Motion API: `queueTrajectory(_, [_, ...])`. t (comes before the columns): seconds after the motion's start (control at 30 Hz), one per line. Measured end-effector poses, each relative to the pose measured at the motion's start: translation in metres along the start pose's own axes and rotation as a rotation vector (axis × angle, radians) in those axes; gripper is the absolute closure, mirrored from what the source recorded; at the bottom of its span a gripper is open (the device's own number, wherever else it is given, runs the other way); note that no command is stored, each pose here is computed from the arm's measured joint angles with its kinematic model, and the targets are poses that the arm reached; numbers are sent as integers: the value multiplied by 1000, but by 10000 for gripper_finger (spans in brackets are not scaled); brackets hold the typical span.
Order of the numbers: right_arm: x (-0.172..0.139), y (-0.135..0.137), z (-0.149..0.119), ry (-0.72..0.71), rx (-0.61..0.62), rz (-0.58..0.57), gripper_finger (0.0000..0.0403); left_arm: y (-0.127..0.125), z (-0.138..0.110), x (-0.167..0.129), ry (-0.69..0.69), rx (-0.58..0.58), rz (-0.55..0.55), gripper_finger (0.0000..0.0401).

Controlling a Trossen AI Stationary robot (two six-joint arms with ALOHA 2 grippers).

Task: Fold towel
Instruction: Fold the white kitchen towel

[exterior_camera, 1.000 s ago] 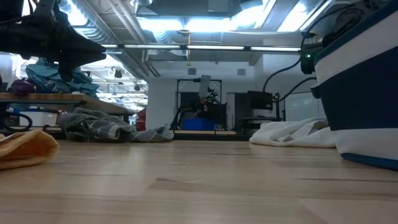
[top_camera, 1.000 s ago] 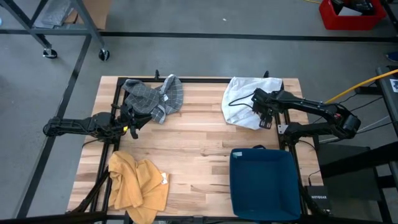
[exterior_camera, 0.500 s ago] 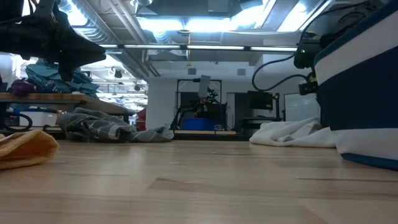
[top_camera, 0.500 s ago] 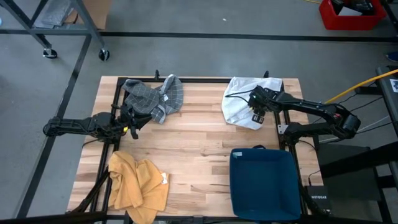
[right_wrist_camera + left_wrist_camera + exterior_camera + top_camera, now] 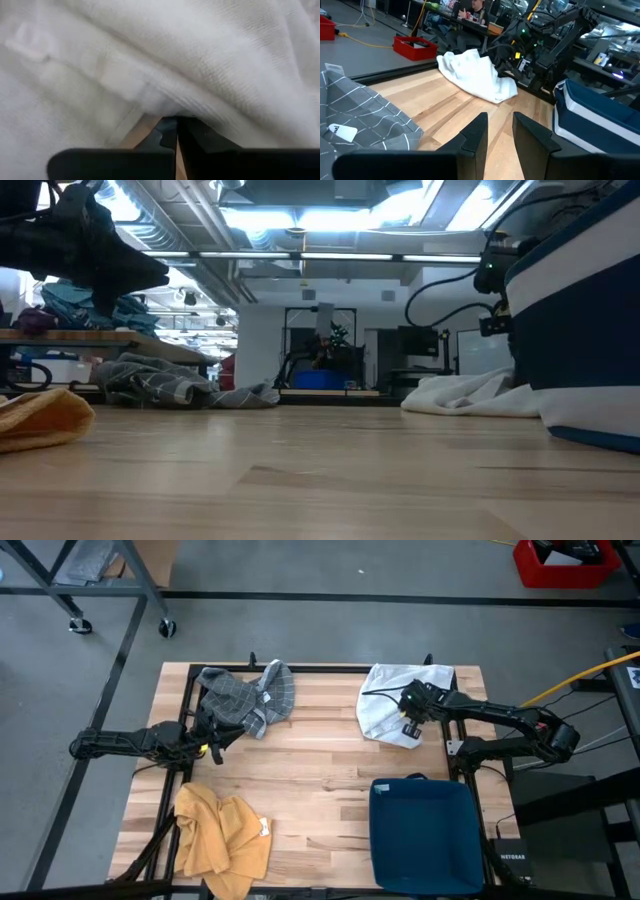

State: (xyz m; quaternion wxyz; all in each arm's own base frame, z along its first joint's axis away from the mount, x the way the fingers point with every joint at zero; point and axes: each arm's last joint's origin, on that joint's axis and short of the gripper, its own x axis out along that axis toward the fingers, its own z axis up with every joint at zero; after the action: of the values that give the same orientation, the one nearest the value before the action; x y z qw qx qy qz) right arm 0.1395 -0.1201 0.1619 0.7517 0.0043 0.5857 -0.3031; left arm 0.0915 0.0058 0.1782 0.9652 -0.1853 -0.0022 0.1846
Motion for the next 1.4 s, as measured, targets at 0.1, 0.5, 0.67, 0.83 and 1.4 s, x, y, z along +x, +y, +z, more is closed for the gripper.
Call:
queueTrajectory(0.1, [0,0,0,1,24,8,397,0,0,0,0,0,0,320])
queueTrajectory(0.5, [0,0,6,-73,113,51,401,0,0,0,-3,-2,-1,320])
queueTrajectory(0.67, [-1,0,13,-155,169,92,401,0,0,0,-3,-2,-1,320])
queueTrajectory(0.83, [-4,-2,25,-288,258,168,402,0,0,0,-3,-2,-1,320])
queueTrajectory(1.4, [-26,-10,62,-730,525,461,403,-5,6,4,-55,-186,-30,320])
